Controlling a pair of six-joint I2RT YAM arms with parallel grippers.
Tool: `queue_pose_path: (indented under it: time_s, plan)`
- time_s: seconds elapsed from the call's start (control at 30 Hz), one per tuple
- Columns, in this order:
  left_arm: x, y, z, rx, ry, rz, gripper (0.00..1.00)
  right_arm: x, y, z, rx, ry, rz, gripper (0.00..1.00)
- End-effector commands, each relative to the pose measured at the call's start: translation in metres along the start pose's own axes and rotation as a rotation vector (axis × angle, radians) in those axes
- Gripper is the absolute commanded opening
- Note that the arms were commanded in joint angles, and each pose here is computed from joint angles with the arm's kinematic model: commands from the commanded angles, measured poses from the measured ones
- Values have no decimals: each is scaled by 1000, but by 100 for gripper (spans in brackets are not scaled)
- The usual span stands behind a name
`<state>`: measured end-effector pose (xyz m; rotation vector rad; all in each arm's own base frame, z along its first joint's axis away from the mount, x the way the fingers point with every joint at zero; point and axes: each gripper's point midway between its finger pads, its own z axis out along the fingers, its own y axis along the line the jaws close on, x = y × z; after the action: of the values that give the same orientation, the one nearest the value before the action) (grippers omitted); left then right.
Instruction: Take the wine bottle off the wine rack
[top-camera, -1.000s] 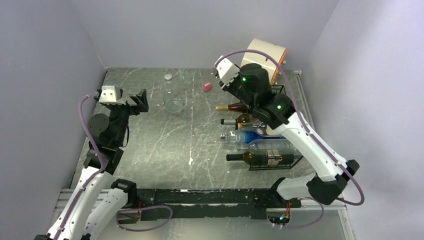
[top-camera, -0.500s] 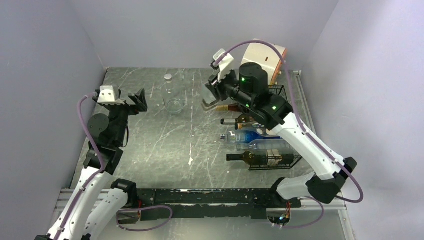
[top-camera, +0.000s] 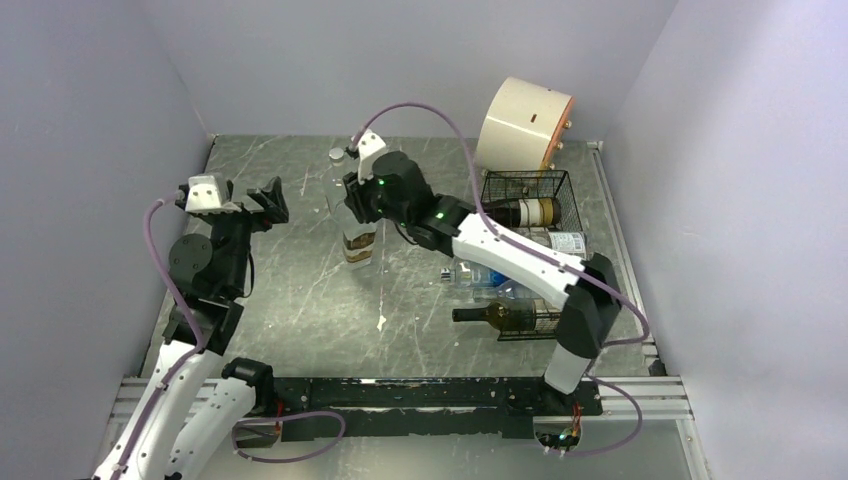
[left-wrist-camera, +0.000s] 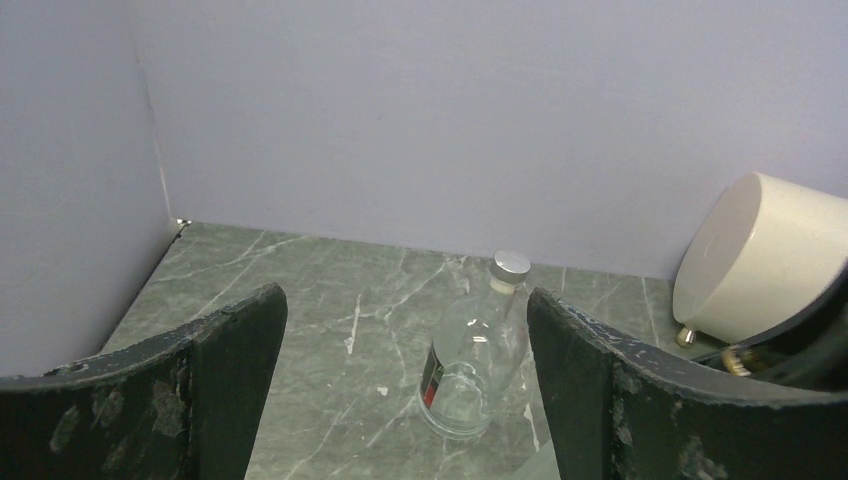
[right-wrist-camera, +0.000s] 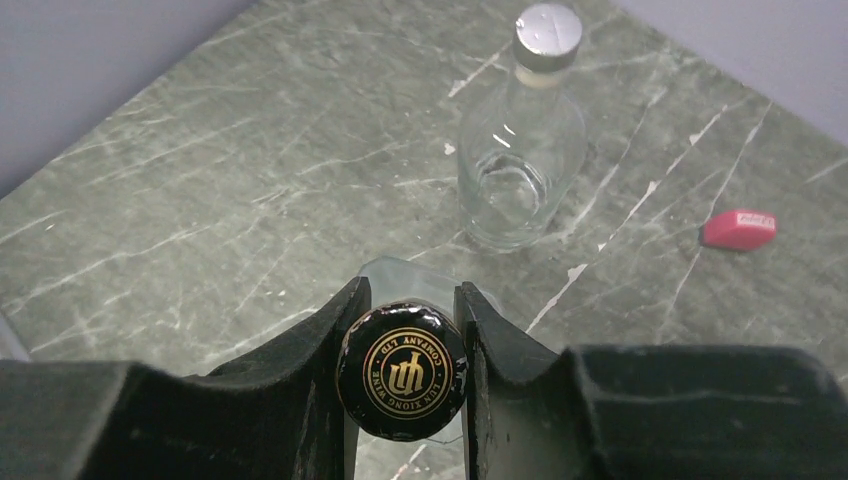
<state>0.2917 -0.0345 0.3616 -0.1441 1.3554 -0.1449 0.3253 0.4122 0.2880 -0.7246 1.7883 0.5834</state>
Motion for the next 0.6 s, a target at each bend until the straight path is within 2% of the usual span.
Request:
queue_pose_path:
  time_s: [0.0, 0.4, 0.57]
  plan:
    - [-13, 7, -4, -36, -42, -23, 93, -90, -8, 2, 130, -289, 121, 0]
    - [-19, 5, -10, -44, -64, -36, 93, -75, -21, 51, 273, -251, 188, 0]
    - [-24, 6, -15, -57, -80, -43, 93, -62, -16, 75, 304, -172, 181, 0]
